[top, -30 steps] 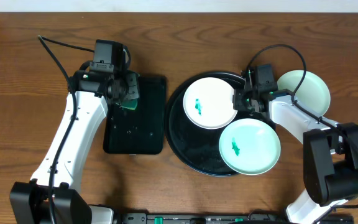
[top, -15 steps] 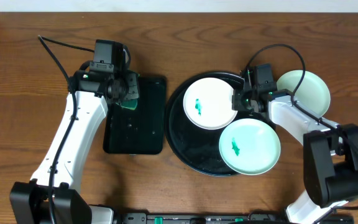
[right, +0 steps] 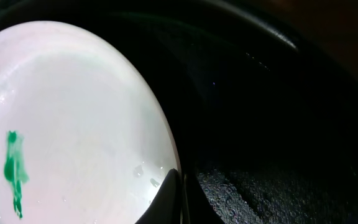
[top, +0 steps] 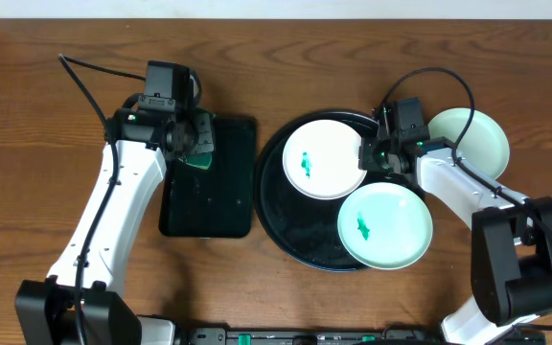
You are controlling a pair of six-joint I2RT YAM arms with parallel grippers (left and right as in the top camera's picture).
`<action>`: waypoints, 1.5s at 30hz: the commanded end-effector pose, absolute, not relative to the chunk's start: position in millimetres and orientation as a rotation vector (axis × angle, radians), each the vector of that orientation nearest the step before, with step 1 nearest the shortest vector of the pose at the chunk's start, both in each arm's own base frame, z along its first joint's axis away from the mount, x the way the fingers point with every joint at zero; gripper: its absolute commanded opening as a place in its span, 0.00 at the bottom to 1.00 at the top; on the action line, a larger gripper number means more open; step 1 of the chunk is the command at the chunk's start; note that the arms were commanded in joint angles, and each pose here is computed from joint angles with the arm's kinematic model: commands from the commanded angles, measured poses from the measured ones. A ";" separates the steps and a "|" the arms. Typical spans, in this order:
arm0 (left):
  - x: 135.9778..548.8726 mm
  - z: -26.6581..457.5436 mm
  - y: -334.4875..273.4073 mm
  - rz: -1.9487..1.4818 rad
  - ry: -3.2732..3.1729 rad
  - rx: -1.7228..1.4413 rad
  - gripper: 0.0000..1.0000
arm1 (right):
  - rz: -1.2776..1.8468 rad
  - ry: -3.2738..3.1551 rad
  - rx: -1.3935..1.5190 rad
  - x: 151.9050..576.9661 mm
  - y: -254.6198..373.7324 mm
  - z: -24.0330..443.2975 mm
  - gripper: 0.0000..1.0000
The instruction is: Clean dirty plates on tray and stack at the side
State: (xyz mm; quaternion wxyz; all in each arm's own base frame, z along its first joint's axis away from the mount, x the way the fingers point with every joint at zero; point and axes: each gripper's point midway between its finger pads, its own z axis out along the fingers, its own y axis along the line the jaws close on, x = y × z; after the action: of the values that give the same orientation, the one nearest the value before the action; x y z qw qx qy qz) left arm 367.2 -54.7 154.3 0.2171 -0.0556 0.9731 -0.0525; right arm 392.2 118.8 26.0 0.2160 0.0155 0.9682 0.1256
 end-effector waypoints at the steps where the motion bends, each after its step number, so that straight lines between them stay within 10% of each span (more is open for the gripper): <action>1: 371.6 169.3 -55.2 -0.149 2.662 -0.163 0.07 | 0.351 2.654 0.051 395.8 122.4 37.3 0.01; 16: 382.5 221.3 -37.9 -0.023 2.590 -0.197 0.07 | 0.350 2.666 0.050 392.9 122.6 35.1 0.01; 45: 382.5 165.6 -178.5 -0.243 2.689 -0.028 0.07 | 0.366 2.667 -0.016 387.1 142.0 35.5 0.01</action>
State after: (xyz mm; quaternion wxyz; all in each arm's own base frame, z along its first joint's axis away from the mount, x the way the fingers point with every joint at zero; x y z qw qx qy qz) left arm 378.4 -161.1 157.8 0.2069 0.0005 0.9757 -0.0720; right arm 384.9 137.6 25.3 0.2116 -0.0074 0.9690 0.1271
